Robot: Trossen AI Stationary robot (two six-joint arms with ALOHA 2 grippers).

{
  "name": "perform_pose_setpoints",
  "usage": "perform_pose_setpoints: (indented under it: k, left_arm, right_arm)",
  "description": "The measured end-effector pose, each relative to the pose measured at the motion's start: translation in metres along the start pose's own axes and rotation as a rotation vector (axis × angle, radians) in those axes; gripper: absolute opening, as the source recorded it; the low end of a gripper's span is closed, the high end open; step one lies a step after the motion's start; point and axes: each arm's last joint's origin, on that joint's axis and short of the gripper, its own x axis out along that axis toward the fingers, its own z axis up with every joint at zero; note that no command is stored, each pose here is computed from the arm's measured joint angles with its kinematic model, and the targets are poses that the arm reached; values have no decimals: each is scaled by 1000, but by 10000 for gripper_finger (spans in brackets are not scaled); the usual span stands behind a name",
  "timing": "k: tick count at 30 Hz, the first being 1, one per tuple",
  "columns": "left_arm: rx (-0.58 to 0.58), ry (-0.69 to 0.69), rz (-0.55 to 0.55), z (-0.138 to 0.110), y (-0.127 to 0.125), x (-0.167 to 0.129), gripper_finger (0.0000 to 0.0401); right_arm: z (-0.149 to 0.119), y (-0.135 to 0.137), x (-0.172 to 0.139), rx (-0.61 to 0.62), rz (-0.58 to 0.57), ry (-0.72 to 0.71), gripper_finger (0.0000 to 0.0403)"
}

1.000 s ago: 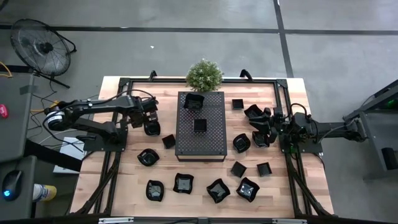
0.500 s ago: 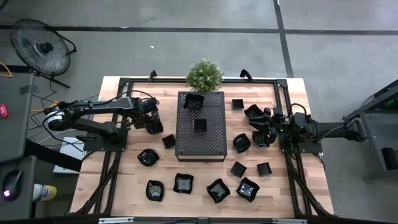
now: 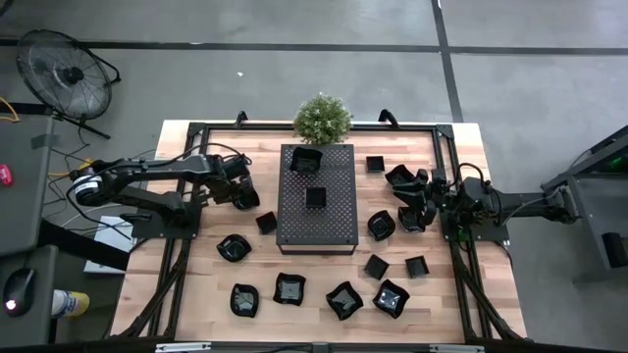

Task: Pick & Place Mini shaped plates
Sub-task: Put the leaf-shaped plate on the shelf

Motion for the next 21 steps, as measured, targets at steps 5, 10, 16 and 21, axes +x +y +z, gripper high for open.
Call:
perform_pose_setpoints:
  k: [5,10,16,21]
  left_arm:
    - [2,-1,-9,0,-1,0,59]
    - [3,-2,-11,0,-1,0,45]
    - [20,-7,-32,0,-3,-1,5]
    - [31,-8,-32,1,-3,-1,4]
  right_arm:
    - [0,0,0,0,-2,0,114]
    - [0,0,0,0,-2,-1,114]
    - [0,0,0,0,-2,-1,114]
    - [0,0,0,0,-3,-1,114]
